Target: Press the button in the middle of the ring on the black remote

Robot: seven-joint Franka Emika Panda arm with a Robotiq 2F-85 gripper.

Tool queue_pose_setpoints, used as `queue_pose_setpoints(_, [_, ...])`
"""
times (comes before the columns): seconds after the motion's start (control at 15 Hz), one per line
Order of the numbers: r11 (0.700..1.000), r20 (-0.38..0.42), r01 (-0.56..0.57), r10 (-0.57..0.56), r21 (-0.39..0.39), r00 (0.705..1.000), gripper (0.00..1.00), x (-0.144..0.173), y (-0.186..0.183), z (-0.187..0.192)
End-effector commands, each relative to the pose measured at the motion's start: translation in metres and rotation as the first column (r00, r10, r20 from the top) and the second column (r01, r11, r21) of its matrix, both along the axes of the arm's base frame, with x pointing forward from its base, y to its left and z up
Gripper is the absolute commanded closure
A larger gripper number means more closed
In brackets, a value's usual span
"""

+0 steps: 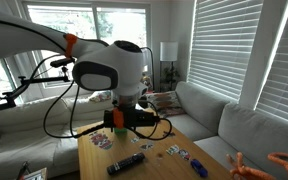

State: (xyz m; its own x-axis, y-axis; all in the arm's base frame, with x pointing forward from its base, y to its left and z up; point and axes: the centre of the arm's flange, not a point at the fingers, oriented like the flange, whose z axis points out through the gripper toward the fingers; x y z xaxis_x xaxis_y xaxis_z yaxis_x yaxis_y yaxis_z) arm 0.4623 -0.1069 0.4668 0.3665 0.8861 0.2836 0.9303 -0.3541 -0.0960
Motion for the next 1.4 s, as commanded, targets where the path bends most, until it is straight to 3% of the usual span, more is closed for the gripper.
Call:
queue_pose_setpoints(0.0, [0.995, -0.016, 0.096, -0.096, 0.002, 0.995, 0.00, -0.017, 0.005, 0.030])
queue_pose_setpoints(0.27, [0.967, -0.009, 0.253, -0.253, 0.004, 0.967, 0.00, -0.027, 0.010, 0.047])
queue_pose_setpoints(0.53, [0.911, -0.014, 0.412, -0.412, 0.017, 0.911, 0.00, -0.034, 0.011, 0.062])
queue_pose_setpoints(0.87, [0.763, -0.015, 0.646, -0.646, 0.000, 0.763, 0.00, -0.039, 0.007, 0.076])
queue_pose_setpoints(1.2, [0.606, -0.021, 0.795, -0.795, -0.003, 0.606, 0.00, -0.046, -0.003, 0.080])
queue_pose_setpoints(1.27, [0.668, -0.037, 0.744, -0.744, 0.006, 0.667, 0.00, -0.031, -0.004, 0.080])
queue_pose_setpoints(1.33, [0.647, -0.037, 0.763, -0.762, 0.003, 0.646, 0.00, -0.032, -0.006, 0.080])
